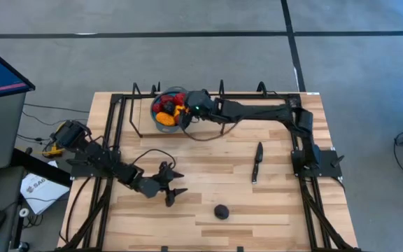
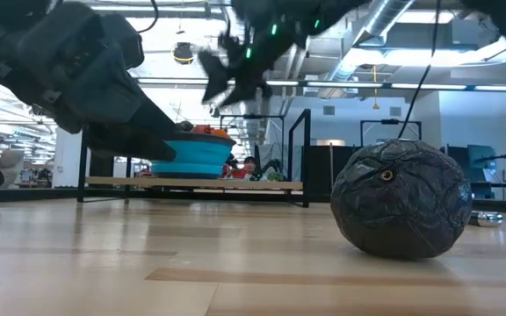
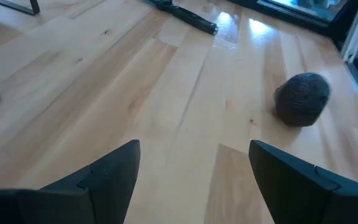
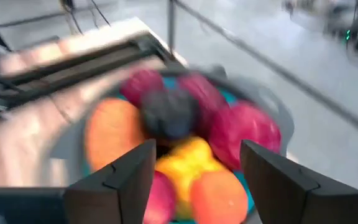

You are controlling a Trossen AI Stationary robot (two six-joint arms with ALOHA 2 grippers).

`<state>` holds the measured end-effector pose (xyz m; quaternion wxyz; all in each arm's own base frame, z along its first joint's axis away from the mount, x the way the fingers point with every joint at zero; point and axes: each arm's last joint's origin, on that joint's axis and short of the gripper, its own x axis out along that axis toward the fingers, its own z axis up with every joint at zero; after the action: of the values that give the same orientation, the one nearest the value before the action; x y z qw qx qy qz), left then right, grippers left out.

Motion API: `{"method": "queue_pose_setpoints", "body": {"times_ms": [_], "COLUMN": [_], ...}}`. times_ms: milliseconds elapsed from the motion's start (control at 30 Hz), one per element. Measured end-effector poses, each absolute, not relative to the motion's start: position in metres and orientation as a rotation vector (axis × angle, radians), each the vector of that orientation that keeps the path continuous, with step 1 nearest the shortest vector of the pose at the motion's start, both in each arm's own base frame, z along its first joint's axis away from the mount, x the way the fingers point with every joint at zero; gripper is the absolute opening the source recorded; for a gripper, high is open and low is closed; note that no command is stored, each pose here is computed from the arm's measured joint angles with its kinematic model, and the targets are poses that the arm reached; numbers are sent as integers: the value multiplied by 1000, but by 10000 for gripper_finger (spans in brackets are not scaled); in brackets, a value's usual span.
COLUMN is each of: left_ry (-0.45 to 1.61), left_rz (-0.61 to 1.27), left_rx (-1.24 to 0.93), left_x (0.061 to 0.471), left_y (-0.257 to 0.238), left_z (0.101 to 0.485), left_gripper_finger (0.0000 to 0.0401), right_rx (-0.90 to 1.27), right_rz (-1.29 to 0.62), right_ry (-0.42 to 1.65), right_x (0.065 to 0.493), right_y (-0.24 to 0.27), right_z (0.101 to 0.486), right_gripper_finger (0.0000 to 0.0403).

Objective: Pick & Place Fruit
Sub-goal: Put the plum into the blue strainer bowl on the shelf

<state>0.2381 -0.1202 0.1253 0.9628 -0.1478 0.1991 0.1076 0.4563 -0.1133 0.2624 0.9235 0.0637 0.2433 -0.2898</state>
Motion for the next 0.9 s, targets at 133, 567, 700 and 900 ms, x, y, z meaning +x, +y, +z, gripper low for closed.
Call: {"method": "queue_pose_setpoints", "body": {"times_ms": [133,567,700,900], "left_ry": [396,286,241,184], "left_rz": [202,48,-108,-294], "left_rx": [-316,-135,-93,-12], "left_x": [236,250,264,299], "left_y": [-125,-118,-104,-89], "left_z": [126,142,151,167], "left_gripper_finger": [296,296,296,296], "right_rx": [-1,-11,129,197], "right_rz": [-553,-228,-148,-185], "right_ry": [472,454,444,439], "right_x": [442,302,262,222], "right_y": [-72,85,121,164], "right_z": [291,301,281,251], "right_gripper_finger": [209,152,142,129]}}
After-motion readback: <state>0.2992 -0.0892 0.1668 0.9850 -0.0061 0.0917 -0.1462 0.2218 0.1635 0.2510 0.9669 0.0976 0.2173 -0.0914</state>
